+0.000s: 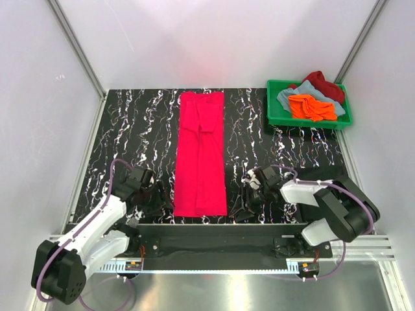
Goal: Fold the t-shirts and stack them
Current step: Fold the tshirt
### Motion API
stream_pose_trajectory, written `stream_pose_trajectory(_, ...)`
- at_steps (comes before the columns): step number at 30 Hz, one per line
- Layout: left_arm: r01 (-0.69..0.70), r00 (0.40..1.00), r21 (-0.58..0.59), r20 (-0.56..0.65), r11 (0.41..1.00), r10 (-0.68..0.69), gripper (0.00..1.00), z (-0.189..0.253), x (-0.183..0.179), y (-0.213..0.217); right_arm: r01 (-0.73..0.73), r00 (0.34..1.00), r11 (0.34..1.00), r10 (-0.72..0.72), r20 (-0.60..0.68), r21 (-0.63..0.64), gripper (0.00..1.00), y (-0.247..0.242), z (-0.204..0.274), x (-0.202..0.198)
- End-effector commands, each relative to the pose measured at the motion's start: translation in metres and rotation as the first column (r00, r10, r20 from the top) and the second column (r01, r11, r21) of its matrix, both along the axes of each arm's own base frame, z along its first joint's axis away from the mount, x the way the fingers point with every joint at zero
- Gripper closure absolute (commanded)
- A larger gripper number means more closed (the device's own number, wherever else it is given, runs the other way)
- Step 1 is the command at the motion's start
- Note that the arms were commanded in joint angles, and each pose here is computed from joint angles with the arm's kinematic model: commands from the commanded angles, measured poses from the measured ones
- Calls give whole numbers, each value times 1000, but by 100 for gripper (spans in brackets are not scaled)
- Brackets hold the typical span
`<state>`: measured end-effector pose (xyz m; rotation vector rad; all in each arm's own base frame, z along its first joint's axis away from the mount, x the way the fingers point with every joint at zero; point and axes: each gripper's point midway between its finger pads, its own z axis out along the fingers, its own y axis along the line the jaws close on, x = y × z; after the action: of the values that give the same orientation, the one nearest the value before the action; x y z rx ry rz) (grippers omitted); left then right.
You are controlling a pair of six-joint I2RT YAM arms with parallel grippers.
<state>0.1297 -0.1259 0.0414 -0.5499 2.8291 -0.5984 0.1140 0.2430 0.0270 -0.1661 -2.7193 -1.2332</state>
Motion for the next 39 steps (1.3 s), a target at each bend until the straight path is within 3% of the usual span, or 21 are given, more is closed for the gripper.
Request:
stream_pose_trajectory(1,-17,1000,-28,19,999,18,36,1,6,-6,-2,998,1000,0,63,24,50,16,4,17)
stream_pose_trajectory(15,-53,997,-1,-62,999,53,44,-26,-12,-8,126,987,981,-110,115,-148,52,18,-22,29)
stream_pose_trajectory(28,-43,995,33,-93,999,46,50,-39,-12,-8,135,986,979,-116,120,-156,58,21,-28,33)
stream_pose_trajectory(39,-34,996,7,-79,999,35,71,-37,-8,-13,136,988,980,-125,86,-144,65,16,-39,20)
